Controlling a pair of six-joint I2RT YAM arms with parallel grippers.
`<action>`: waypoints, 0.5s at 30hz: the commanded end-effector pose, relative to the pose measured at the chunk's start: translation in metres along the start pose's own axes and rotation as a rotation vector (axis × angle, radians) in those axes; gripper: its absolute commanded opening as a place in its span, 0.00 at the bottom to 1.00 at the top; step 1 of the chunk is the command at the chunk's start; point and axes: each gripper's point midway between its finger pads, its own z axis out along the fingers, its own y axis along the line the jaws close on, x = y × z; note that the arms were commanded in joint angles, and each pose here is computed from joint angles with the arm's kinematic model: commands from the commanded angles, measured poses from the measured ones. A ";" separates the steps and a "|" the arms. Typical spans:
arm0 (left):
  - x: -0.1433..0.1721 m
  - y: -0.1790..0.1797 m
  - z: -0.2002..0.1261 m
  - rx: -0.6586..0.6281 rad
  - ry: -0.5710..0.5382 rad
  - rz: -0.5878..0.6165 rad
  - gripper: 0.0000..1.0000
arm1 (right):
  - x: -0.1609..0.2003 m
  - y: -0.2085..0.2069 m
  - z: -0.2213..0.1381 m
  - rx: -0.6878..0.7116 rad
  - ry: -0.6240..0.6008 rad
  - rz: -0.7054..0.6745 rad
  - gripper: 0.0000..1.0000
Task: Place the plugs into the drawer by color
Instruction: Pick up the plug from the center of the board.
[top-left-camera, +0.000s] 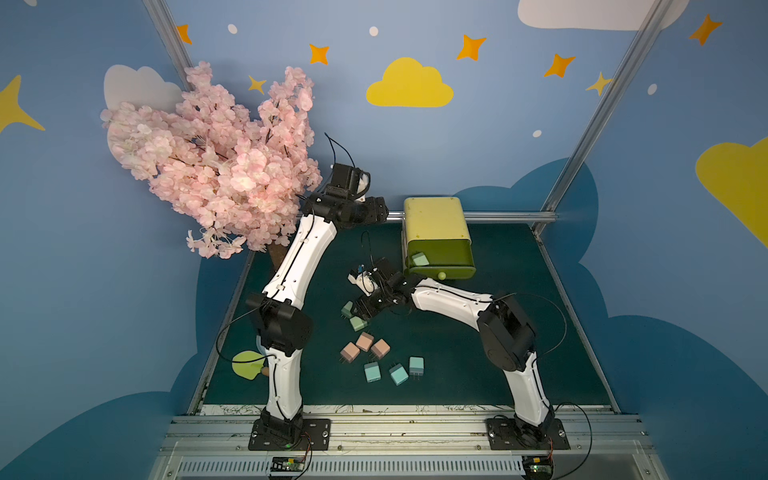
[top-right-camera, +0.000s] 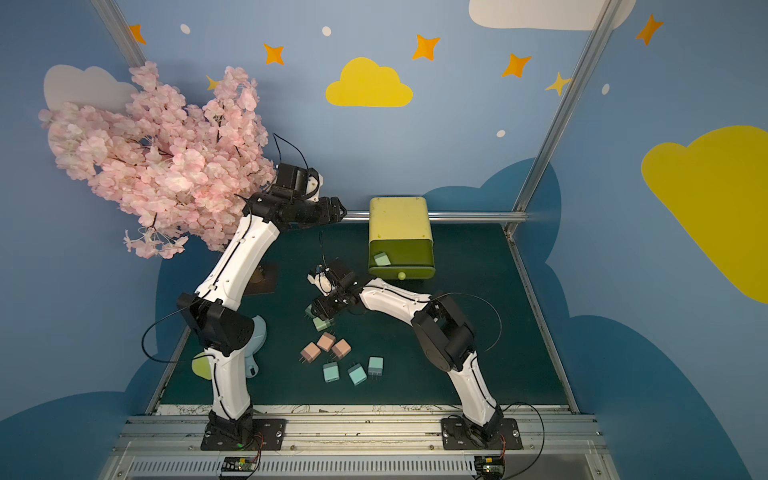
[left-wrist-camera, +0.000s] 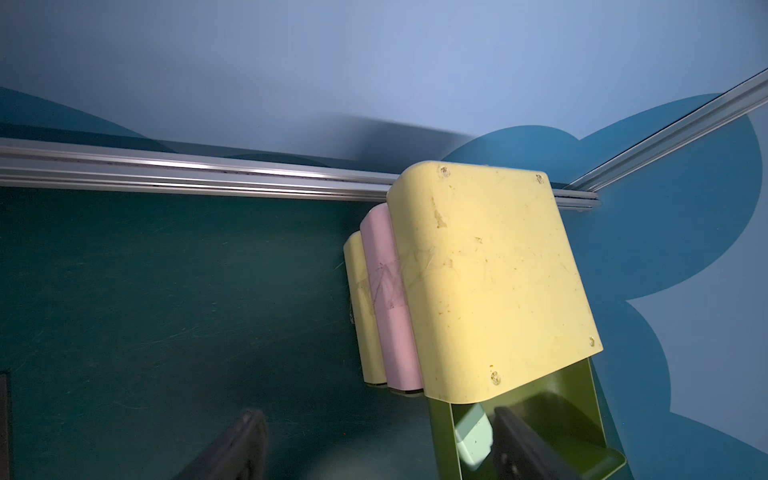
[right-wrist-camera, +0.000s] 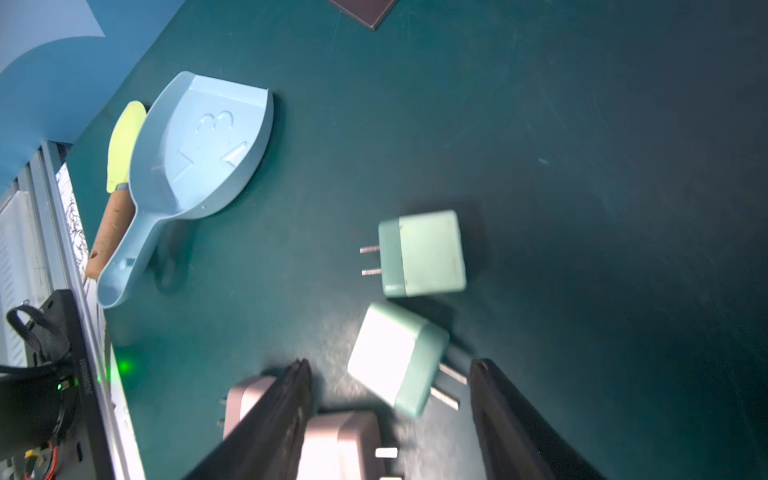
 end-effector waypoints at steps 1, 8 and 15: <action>-0.007 0.001 -0.013 -0.006 -0.022 0.010 0.86 | -0.012 0.005 0.009 -0.066 -0.020 -0.010 0.67; -0.006 0.001 -0.011 0.002 -0.015 0.003 0.86 | -0.009 -0.005 0.031 -0.079 0.017 0.014 0.70; -0.003 0.001 -0.009 0.006 -0.004 0.001 0.86 | -0.006 -0.016 0.045 -0.056 0.041 0.023 0.75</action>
